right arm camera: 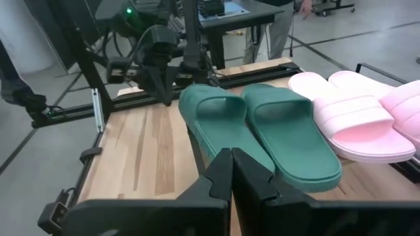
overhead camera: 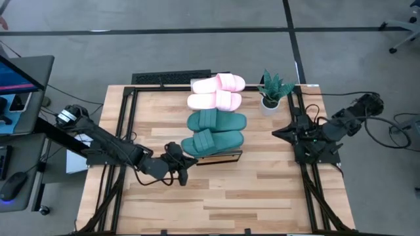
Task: Pick and place slides into the shelf
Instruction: Adjust the slides on the shelf
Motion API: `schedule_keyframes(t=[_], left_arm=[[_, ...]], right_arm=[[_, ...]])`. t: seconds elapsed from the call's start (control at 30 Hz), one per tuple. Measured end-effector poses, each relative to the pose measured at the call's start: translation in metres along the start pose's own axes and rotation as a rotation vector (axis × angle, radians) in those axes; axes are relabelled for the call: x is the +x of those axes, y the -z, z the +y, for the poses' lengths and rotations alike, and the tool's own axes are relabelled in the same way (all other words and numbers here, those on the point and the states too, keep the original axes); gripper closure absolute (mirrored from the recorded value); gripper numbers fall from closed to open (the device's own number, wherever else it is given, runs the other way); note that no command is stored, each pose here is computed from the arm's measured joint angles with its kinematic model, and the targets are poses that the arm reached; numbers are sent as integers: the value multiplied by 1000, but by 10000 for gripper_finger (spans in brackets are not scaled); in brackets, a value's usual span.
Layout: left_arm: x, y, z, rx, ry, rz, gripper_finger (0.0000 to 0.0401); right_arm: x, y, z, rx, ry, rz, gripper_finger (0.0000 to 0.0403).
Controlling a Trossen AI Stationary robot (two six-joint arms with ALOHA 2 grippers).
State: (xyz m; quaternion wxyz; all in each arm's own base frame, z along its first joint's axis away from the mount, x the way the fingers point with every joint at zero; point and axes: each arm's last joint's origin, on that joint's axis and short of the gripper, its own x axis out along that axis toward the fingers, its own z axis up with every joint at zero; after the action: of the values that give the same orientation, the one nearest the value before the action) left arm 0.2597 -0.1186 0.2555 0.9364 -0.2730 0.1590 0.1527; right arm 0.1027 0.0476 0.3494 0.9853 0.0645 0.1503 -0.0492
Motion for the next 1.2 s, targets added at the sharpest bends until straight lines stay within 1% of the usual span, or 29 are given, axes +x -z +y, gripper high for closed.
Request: schedule_keyframes(t=[0.43, 0.8, 1.2], left_arm=[[10, -11, 11, 39, -29, -2, 401], [19, -20, 21, 74, -19, 28, 401], [24, -25, 29, 105, -35, 52, 401]], right_arm=[[-1, 0, 1, -5, -7, 0, 403], [-1, 1, 1, 1, -7, 1, 403], [-1, 1, 1, 0, -6, 3, 403]])
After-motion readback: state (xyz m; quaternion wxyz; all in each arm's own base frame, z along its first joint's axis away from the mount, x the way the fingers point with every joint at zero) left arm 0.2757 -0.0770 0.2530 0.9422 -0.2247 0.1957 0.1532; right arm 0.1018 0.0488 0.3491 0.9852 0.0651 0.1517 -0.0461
